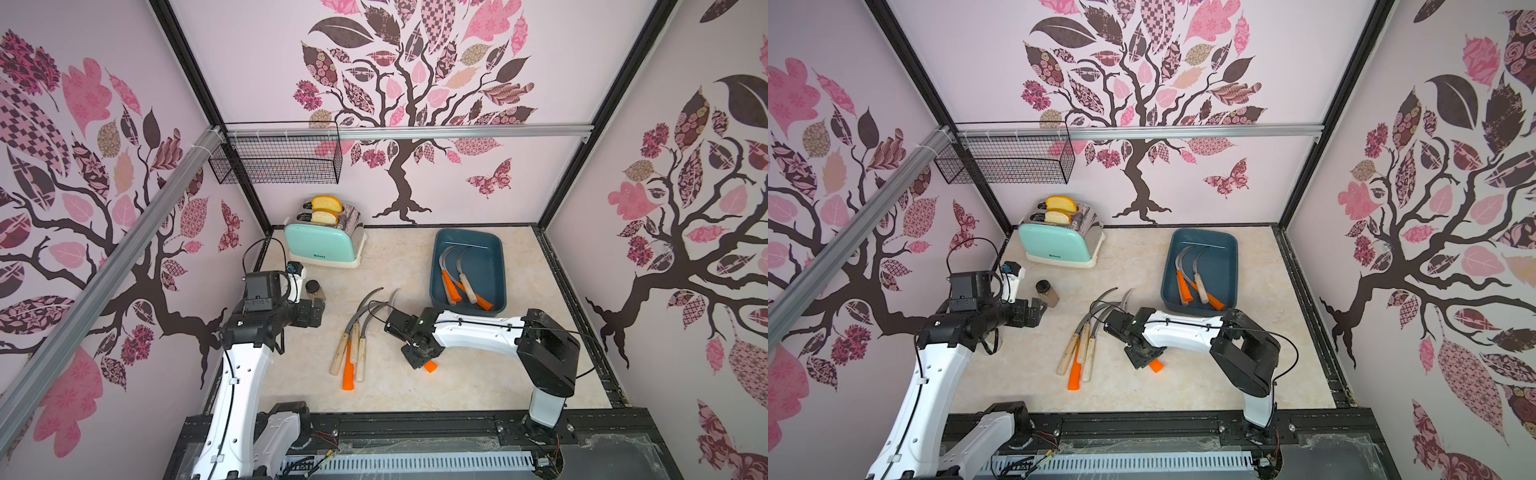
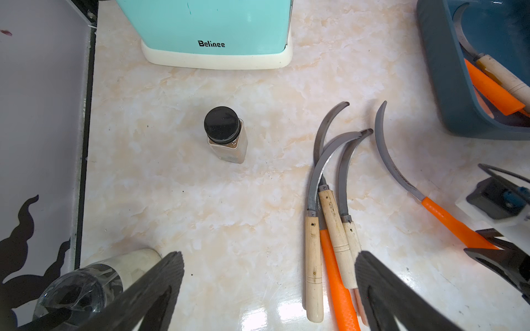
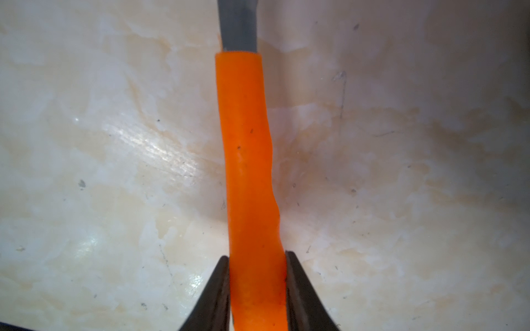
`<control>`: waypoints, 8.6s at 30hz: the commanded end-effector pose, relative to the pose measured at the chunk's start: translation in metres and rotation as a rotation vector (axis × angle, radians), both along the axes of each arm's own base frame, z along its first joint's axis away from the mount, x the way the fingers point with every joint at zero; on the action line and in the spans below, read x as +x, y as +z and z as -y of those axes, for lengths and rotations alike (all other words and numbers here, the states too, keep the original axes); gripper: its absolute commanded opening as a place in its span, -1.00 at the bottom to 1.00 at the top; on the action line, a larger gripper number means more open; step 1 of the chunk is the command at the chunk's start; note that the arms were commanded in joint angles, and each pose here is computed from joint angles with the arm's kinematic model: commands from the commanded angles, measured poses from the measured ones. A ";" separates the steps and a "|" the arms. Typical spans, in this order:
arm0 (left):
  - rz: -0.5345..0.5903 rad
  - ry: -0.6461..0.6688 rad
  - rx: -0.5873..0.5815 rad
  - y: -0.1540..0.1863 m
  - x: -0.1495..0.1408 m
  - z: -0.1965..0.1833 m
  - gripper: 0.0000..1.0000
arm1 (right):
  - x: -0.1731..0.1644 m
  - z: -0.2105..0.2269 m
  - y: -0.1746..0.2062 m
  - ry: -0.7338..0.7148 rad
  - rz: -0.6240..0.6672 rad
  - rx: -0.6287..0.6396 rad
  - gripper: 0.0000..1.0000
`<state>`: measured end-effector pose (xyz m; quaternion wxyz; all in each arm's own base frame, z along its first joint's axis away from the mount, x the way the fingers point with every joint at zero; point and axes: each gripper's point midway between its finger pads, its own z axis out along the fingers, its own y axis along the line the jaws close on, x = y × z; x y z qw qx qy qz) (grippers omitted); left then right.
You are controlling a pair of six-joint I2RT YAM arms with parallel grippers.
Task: Put small sickles into storage boxes
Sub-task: Pick up the sickle at the center of the board, then place the sickle in the storage box, then pick up the sickle at the center of the board.
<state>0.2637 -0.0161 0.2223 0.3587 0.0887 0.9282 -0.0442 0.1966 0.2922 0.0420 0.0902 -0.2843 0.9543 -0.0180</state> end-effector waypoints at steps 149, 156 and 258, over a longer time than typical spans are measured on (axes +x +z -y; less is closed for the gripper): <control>0.024 -0.043 -0.052 0.017 0.011 0.010 0.96 | 0.186 0.181 0.031 -0.455 -0.066 0.078 -0.27; 0.026 -0.043 -0.051 0.017 0.011 0.010 0.96 | 0.190 0.179 0.039 -0.455 -0.042 0.082 -0.19; -0.523 -0.464 0.264 -0.176 -0.035 0.058 0.71 | 0.067 0.112 0.154 -0.387 0.246 0.675 -0.12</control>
